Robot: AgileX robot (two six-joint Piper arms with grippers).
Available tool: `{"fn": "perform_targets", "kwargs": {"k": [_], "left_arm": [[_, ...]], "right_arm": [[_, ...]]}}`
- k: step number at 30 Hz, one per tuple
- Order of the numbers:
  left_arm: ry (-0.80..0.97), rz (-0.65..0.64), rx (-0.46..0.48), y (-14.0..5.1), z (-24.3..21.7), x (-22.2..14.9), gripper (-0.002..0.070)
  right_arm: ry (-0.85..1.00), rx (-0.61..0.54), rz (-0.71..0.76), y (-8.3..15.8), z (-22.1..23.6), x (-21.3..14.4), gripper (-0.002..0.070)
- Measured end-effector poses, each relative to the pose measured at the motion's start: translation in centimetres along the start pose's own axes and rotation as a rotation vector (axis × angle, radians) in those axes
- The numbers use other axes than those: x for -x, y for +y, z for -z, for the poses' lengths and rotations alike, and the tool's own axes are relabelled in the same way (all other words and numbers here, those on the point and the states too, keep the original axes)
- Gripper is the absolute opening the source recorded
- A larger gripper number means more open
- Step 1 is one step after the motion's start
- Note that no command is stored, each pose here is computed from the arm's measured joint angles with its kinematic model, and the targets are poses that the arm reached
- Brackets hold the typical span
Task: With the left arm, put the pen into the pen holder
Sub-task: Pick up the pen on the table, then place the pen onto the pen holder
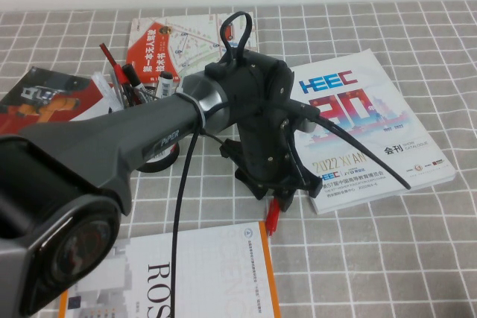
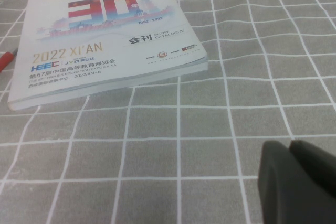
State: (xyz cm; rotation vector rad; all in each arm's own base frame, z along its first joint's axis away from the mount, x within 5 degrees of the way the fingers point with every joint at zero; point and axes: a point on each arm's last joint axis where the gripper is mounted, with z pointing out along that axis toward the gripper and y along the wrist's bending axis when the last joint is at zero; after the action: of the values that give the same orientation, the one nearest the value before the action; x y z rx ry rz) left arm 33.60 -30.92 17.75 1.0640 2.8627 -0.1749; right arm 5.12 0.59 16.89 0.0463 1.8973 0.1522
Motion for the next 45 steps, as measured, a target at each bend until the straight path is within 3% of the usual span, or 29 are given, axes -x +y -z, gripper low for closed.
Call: {"fn": "perform_targets", "kwargs": {"k": [5,11,14,26,37,45], "left_arm": [[0.004,0.013,0.002,0.0,-0.2,0.0,0.0307],[0.003,0.023,0.008,0.1,-0.2,0.1,0.0132],[0.003,0.031,0.008,0.1,-0.2,0.1,0.0102],[-0.015,0.012,0.008,0.0,1.2,0.7,0.0086],[-0.314,-0.089,0.053,-0.5,11.7,1.0,0.0086],[-0.529,-0.118,0.119,-0.4,18.1,-1.6,0.0086]], "right_arm": [[0.0,0.0,0.0,0.0,0.0,0.0,-0.0015],[0.0,0.0,0.0,0.0,0.0,0.0,-0.0015],[0.0,0.0,0.0,0.0,0.0,0.0,-0.0015],[0.0,0.0,0.0,0.0,0.0,0.0,-0.0015],[0.0,0.0,0.0,0.0,0.0,0.0,-0.0015],[0.0,0.001,-0.003,0.0,0.0,0.0,-0.0015]]}}
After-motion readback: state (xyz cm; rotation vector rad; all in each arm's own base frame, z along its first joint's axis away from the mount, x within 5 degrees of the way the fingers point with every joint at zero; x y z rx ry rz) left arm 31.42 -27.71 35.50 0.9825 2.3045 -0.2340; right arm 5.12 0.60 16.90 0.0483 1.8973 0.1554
